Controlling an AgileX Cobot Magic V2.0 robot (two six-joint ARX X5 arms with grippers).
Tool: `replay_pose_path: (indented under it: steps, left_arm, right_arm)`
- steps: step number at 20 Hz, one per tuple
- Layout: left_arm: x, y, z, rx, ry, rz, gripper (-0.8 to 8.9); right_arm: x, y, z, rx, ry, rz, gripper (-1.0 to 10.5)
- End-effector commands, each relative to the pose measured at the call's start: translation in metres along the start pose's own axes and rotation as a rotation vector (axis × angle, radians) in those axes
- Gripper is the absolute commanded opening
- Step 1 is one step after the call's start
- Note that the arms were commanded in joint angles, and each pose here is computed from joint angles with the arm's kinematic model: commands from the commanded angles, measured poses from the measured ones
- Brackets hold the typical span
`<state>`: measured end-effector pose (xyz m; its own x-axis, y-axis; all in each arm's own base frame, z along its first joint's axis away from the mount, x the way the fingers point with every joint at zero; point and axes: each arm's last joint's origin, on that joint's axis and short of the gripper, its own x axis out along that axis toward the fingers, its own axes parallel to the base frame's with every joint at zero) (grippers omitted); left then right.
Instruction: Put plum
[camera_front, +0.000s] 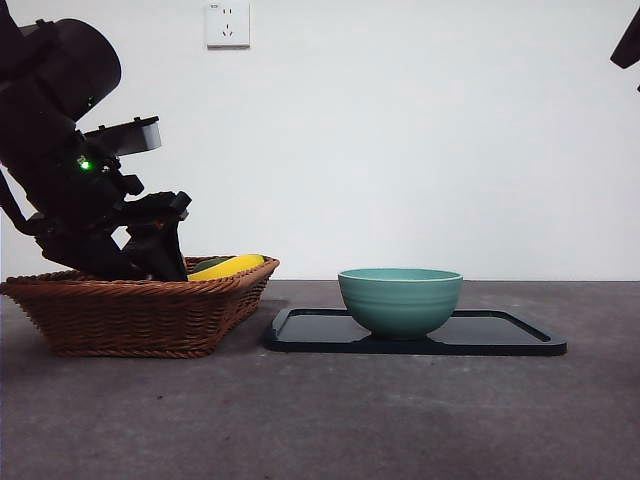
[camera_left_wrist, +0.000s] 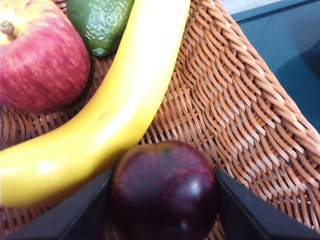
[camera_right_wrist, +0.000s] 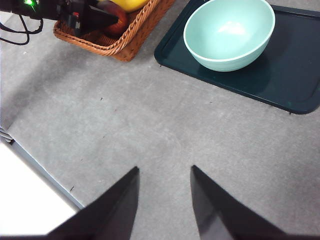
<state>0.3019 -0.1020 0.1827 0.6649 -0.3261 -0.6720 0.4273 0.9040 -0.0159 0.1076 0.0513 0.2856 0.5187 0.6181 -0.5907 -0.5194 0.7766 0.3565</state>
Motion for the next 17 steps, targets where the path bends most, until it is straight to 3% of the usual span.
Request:
replay_pose_path:
  steps: [1,4,12,17]
  left_arm:
    - [0.006,0.0,0.0,0.017,0.008,-0.001,2.59]
    - [0.003,-0.001,0.004,0.017,-0.006,-0.001,3.99]
    - [-0.049,-0.007,0.03,-0.016,-0.148,-0.013,4.06]
    - [-0.112,-0.026,0.029,-0.011,-0.147,-0.236,4.06]
  right_arm:
    - [0.0,0.001,0.002,-0.018,-0.006,0.007,1.6]
    - [0.0,0.001,0.002,-0.018,-0.006,0.007,1.6]
    - [0.0,0.001,0.002,-0.018,-0.006,0.007,1.6]
    - [0.0,0.001,0.002,-0.018,-0.006,0.007,1.6]
